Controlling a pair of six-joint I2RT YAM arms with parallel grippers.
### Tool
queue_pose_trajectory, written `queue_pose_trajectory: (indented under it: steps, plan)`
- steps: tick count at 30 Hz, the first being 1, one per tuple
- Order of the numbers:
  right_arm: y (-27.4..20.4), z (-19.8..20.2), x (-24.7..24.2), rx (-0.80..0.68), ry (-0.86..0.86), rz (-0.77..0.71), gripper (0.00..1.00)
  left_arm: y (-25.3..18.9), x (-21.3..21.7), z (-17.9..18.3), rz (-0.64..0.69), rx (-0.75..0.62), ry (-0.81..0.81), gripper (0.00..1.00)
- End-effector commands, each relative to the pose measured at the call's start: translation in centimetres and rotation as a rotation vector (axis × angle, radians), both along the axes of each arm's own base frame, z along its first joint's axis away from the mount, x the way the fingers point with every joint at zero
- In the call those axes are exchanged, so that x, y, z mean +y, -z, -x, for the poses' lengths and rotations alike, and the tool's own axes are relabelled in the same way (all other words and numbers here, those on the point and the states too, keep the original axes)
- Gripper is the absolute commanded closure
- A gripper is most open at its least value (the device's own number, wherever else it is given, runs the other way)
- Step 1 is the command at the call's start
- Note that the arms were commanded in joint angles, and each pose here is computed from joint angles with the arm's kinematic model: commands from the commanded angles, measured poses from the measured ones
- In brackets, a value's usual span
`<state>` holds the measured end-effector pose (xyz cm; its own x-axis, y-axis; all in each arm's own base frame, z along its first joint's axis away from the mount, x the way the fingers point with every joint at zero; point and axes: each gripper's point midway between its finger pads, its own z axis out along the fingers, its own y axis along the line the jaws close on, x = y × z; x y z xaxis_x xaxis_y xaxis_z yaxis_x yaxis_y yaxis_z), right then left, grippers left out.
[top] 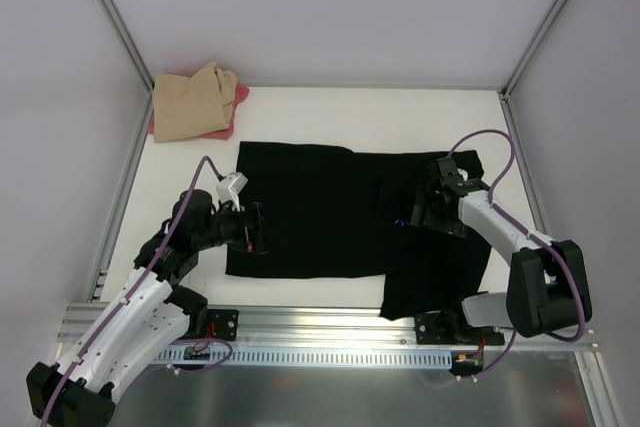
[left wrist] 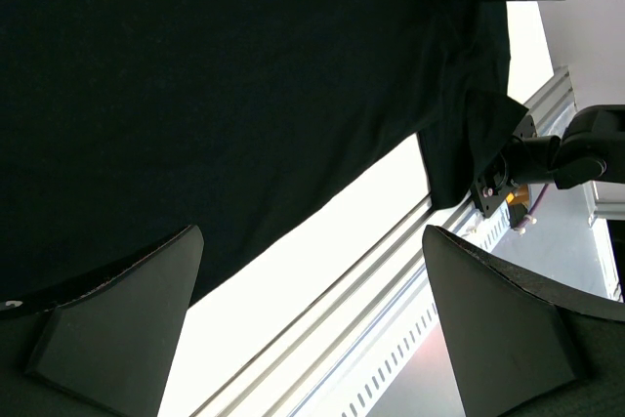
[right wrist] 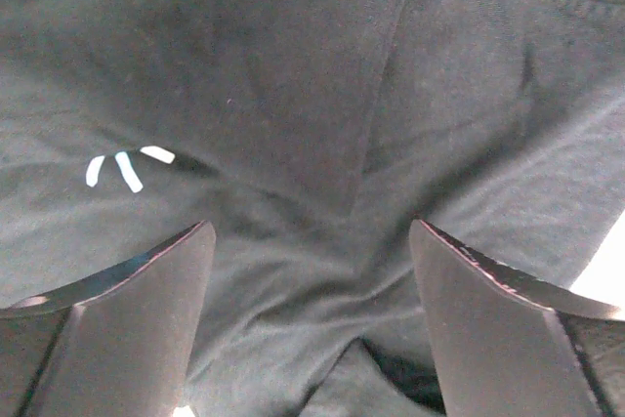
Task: Fold and stack the t-shirts
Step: Fold the flattened tshirt in 1/3 of the way
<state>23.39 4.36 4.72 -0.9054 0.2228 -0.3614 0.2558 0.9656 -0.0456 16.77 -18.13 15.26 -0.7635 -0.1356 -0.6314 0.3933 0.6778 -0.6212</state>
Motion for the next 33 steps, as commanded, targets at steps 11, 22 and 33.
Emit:
queue_pose_trajectory:
  steps: [11,22,33]
  plan:
    - [2.9,-1.4,-0.1,-0.007,0.033,-0.045,0.96,-0.2,-0.4,0.0,0.011,-0.016,0.023,0.01]
    - [-1.3,-1.2,-1.9,-0.104,0.040,-0.008,1.00,-0.2,-0.4,0.0,0.013,-0.019,0.024,0.01]
    - [-4.5,0.6,-4.0,-0.120,0.067,0.010,1.00,-0.2,-0.4,0.1,0.014,-0.019,0.025,0.01]
